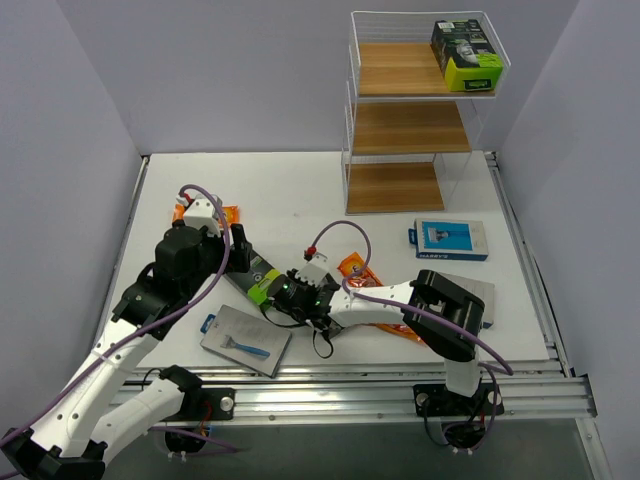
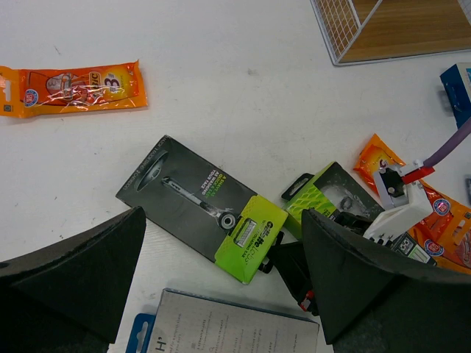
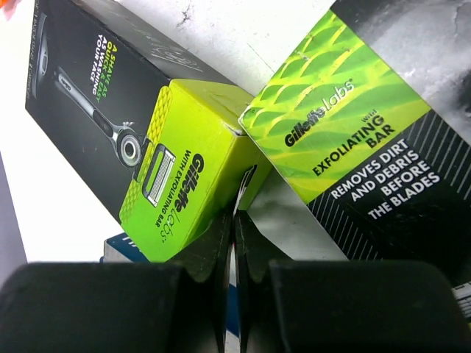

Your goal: Place and organize the shaving razors onto the shelf

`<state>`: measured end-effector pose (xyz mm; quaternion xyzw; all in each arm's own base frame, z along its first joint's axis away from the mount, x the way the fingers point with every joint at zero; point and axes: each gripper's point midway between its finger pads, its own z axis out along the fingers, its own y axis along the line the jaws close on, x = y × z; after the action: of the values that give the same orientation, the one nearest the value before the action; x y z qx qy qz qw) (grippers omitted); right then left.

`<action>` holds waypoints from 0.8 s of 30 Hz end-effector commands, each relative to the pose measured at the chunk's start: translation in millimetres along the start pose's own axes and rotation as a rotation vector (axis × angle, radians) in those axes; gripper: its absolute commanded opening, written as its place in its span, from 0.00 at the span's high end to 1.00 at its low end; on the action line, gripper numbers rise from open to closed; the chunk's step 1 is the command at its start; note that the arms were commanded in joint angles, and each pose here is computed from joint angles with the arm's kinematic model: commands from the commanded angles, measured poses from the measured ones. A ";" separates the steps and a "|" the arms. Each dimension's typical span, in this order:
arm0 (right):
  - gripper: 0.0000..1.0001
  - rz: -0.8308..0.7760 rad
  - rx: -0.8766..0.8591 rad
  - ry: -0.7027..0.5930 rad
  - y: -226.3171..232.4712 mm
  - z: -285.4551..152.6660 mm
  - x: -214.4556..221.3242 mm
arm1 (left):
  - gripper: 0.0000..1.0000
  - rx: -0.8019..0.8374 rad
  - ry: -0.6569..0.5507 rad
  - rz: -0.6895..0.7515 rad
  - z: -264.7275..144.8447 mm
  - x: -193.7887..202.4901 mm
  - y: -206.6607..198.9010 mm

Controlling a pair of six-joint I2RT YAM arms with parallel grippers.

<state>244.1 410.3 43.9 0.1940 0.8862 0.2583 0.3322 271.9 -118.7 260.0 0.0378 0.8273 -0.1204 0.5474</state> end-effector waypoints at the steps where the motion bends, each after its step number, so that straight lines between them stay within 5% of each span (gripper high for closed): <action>1: 1.00 0.020 -0.044 -0.059 24.0 -7.3 -21.4 | 0.05 0.001 -0.040 0.008 -2.7 -11.3 -1.0; 13: 1.00 -0.059 -0.259 -0.052 107.0 -58.2 -90.9 | 0.04 -0.020 -0.071 0.012 -8.7 -17.5 4.3; 24: 1.00 -0.217 -0.313 -0.032 135.1 -93.0 -139.3 | 0.04 -0.029 -0.073 0.016 -9.3 -17.5 6.3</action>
<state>302.4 421.2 205.9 0.0821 0.8573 0.3372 0.3803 270.5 -111.4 266.9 0.0336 0.8200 -0.1075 0.5612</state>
